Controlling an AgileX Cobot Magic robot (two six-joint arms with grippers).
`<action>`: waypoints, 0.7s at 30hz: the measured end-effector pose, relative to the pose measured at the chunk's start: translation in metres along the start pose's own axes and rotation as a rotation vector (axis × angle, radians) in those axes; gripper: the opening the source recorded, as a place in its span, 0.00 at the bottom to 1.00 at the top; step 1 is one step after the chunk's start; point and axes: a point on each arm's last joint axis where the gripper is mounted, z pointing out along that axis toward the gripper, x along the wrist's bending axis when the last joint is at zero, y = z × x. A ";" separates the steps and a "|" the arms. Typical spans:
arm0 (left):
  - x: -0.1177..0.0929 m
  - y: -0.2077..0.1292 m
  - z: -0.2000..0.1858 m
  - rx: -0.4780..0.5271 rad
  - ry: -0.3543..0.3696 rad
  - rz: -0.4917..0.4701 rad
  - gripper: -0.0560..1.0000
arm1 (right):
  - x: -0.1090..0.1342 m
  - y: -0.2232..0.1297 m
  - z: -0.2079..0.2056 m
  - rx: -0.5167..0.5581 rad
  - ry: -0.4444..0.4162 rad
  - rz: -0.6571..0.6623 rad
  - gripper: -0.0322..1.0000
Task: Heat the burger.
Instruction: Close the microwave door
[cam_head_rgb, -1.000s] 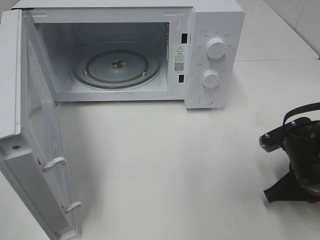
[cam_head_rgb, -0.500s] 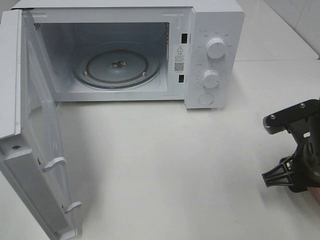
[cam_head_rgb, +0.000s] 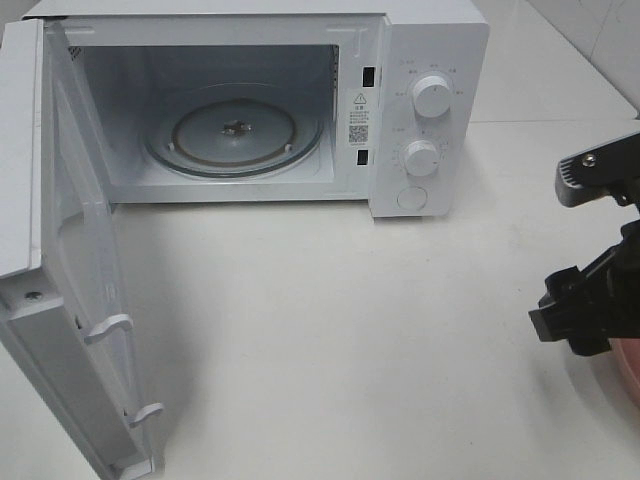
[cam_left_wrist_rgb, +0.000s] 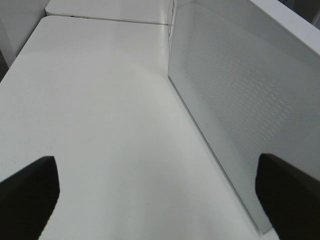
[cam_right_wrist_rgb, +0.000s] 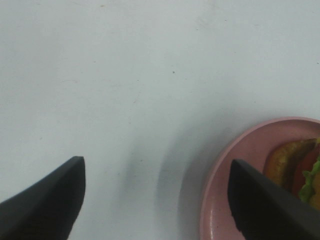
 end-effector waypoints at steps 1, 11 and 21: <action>0.000 0.000 0.000 0.000 0.000 0.000 0.99 | 0.000 -0.001 -0.005 -0.001 0.021 -0.014 0.77; 0.000 0.000 0.000 0.000 0.000 0.000 0.99 | -0.003 0.006 -0.062 0.018 0.194 -0.110 0.77; 0.000 0.000 0.000 0.000 0.000 0.000 0.99 | -0.020 -0.017 -0.098 0.019 0.202 -0.129 0.77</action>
